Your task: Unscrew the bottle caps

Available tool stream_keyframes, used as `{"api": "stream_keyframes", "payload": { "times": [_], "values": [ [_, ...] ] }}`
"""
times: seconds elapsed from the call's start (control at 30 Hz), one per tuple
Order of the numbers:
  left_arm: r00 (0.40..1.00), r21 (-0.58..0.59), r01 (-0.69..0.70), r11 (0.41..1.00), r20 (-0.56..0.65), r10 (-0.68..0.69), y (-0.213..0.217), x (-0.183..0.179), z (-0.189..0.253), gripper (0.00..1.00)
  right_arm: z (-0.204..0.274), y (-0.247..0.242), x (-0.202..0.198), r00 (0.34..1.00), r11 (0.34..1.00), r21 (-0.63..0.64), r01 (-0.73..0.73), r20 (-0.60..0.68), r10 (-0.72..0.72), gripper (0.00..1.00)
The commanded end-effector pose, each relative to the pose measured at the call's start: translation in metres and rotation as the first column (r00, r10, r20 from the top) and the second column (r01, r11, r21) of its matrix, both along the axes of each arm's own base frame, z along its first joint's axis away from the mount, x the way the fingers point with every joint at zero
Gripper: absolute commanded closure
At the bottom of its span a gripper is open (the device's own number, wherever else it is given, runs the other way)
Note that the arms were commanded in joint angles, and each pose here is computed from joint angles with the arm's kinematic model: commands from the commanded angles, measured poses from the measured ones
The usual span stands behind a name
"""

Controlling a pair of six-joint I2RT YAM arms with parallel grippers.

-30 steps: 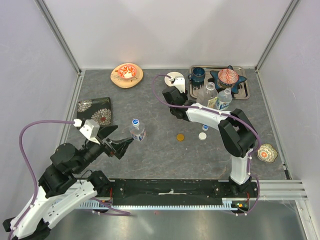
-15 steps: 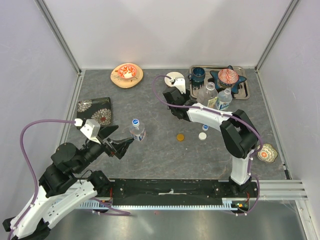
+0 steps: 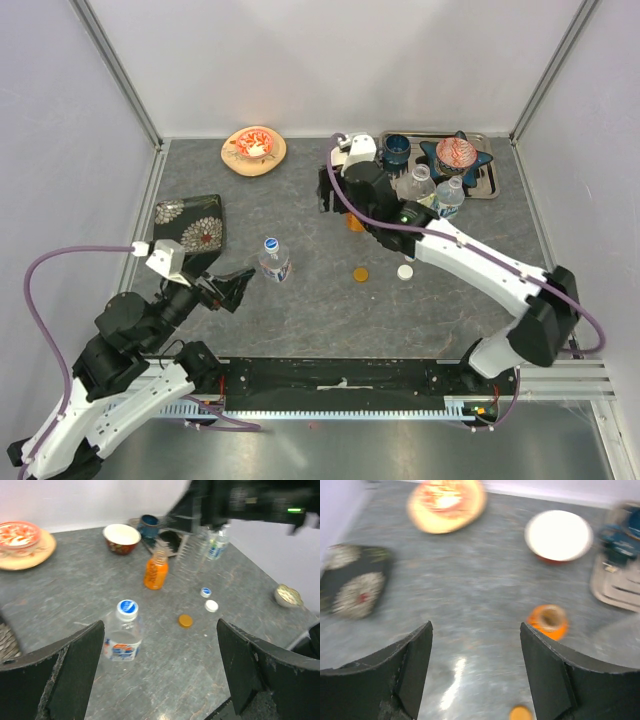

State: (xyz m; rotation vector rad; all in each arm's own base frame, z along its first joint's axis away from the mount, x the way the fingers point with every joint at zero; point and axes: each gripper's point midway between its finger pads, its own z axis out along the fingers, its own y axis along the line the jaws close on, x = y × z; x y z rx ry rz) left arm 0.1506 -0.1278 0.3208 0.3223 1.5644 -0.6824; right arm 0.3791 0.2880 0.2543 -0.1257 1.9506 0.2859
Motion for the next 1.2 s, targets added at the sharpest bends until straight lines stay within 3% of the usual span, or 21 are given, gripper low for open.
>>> {"api": "stream_keyframes", "payload": {
  "times": [0.0, 0.07, 0.17, 0.67, 0.87, 1.17],
  "values": [
    [0.946, -0.069, -0.321, 0.944, -0.060, 0.318, 0.058, 0.016, -0.005, 0.01, 0.041, 0.072, -0.071, 0.908, 0.905, 0.074, -0.418, 0.043, 0.416, 0.24],
    [0.900, -0.074, -0.433, 0.899, -0.089, 0.426, 0.082, 0.017, -0.012, 0.01, 0.037, 0.093, -0.100, 0.871, 0.869, 0.062, -0.491, 0.031, 0.490, 0.25],
    [0.876, -0.079, -0.479, 0.874, -0.104, 0.471, 0.095, 0.014, -0.015, 0.01, 0.034, 0.112, -0.121, 0.845, 0.843, 0.060, -0.535, 0.037, 0.534, 0.23],
    [0.892, -0.083, -0.443, 0.893, -0.135, 0.431, 0.094, 0.004, -0.020, 0.01, -0.012, 0.166, -0.107, 0.868, 0.869, 0.019, -0.495, -0.018, 0.496, 0.21],
    [0.895, -0.077, -0.437, 0.896, -0.136, 0.424, 0.093, 0.003, -0.023, 0.01, -0.027, 0.173, -0.103, 0.872, 0.873, 0.007, -0.488, -0.035, 0.488, 0.28],
    [0.900, -0.069, -0.423, 0.904, -0.148, 0.410, 0.087, 0.005, -0.027, 0.01, -0.049, 0.168, -0.103, 0.875, 0.876, -0.027, -0.481, -0.073, 0.478, 0.48]
  ]
}}
